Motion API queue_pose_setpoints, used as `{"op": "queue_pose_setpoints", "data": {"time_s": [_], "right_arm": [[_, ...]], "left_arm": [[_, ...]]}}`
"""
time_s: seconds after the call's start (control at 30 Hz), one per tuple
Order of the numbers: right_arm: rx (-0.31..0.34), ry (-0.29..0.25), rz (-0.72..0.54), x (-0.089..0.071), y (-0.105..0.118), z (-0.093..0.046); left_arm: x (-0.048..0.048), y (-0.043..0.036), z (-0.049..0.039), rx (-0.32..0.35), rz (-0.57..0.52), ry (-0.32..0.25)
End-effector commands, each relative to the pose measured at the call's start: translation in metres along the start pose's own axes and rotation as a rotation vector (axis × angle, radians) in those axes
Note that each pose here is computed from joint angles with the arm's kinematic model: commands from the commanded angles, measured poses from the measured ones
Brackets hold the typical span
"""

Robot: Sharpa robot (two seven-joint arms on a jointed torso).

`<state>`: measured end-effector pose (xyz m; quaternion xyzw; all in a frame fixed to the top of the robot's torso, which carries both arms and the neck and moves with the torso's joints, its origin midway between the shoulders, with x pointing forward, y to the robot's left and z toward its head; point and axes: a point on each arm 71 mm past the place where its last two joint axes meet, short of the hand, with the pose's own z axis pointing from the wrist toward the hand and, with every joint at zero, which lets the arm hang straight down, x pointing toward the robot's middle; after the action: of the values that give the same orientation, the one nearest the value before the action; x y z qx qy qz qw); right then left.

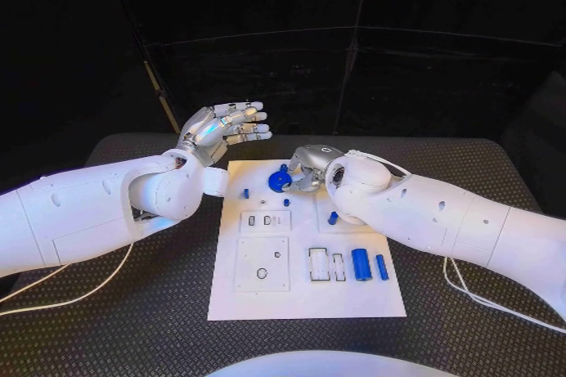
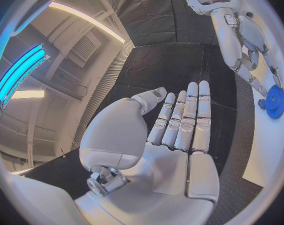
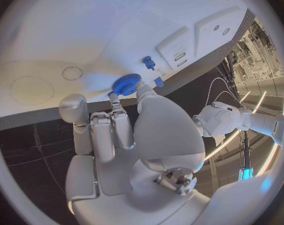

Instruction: Assemble the parts on the task board

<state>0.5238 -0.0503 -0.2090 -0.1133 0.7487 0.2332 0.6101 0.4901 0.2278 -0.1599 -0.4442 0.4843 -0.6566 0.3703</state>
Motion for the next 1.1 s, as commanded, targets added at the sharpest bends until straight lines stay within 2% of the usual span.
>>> {"op": "queue_pose_setpoints", "data": {"time_s": [0.03,0.23,0.3,0.37,0.47,0.57,0.63,0.67,0.73,0.87,1.1], "right_arm": [[-0.002,-0.064,0.012,-0.006,0.000,-0.002],[-0.038,-0.229,0.104,-0.019,-0.014,-0.016],[-0.053,-0.262,0.146,-0.023,-0.023,-0.023],[-0.068,-0.273,0.189,-0.025,-0.034,-0.032],[-0.082,-0.250,0.243,-0.027,-0.052,-0.044],[-0.081,-0.182,0.308,-0.025,-0.076,-0.056],[-0.071,-0.155,0.349,-0.025,-0.090,-0.062],[-0.068,-0.151,0.359,-0.026,-0.094,-0.063],[-0.048,-0.137,0.401,-0.030,-0.115,-0.071],[-0.025,-0.133,0.404,-0.034,-0.143,-0.081],[0.004,-0.116,0.365,-0.035,-0.170,-0.088]], "left_arm": [[0.0012,-0.0016,0.0003,0.006,-0.002,0.014],[-0.0002,-0.0020,-0.0003,0.007,-0.001,0.011],[-0.0010,-0.0022,-0.0006,0.007,-0.001,0.010],[-0.0019,-0.0024,-0.0010,0.007,0.000,0.008],[-0.0030,-0.0027,-0.0014,0.007,0.001,0.007],[-0.0039,-0.0029,-0.0017,0.007,0.001,0.006],[-0.0043,-0.0028,-0.0017,0.007,0.001,0.006],[-0.0044,-0.0028,-0.0016,0.007,0.001,0.006],[-0.0049,-0.0025,-0.0013,0.007,0.001,0.005],[-0.0049,-0.0022,-0.0009,0.006,0.001,0.006],[-0.0043,-0.0012,0.0003,0.006,0.001,0.008]]}}
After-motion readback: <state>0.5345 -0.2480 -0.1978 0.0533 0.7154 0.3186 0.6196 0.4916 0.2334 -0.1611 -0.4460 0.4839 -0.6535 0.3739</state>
